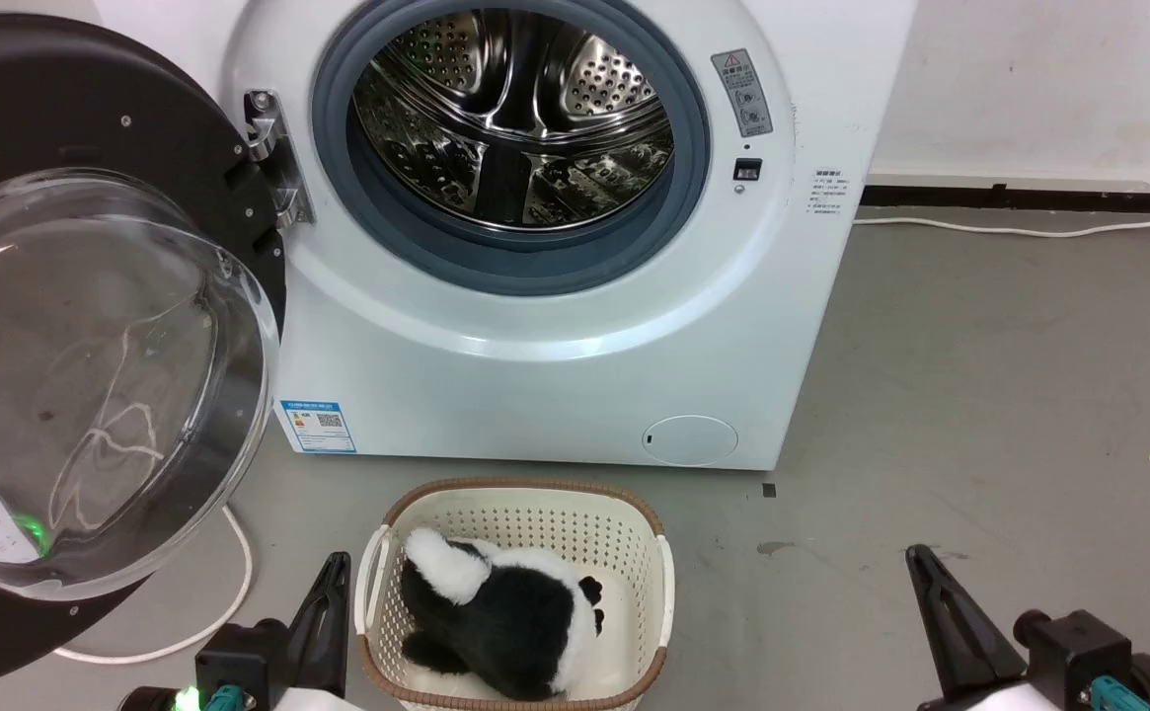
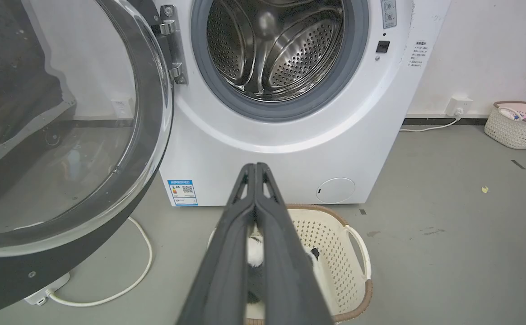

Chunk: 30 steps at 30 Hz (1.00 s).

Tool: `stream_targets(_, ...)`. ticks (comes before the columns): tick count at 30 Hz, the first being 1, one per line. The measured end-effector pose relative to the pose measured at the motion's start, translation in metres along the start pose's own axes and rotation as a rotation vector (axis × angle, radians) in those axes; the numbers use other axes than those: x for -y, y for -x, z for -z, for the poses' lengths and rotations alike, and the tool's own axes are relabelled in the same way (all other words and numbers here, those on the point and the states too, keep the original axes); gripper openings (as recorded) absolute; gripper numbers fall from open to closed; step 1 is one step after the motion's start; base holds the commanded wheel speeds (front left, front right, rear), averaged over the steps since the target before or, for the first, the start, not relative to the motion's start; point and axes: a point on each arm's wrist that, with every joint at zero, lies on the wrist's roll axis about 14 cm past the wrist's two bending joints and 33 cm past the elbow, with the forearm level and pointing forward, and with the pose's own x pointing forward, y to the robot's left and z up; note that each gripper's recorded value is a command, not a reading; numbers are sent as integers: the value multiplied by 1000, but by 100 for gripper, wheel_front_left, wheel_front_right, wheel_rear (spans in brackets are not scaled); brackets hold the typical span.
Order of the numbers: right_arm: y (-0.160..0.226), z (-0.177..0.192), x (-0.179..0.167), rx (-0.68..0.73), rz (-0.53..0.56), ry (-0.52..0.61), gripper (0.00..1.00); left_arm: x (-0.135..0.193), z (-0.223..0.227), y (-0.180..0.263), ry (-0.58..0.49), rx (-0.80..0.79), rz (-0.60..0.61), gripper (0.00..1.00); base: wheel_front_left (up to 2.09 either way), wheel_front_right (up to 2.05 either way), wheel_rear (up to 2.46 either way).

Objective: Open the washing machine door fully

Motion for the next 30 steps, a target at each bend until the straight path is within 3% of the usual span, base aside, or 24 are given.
stream_targets(30, -8, -1, 2, -32, 2, 30, 0, 1, -7, -10, -28, -13, -19, 0, 0, 0, 0)
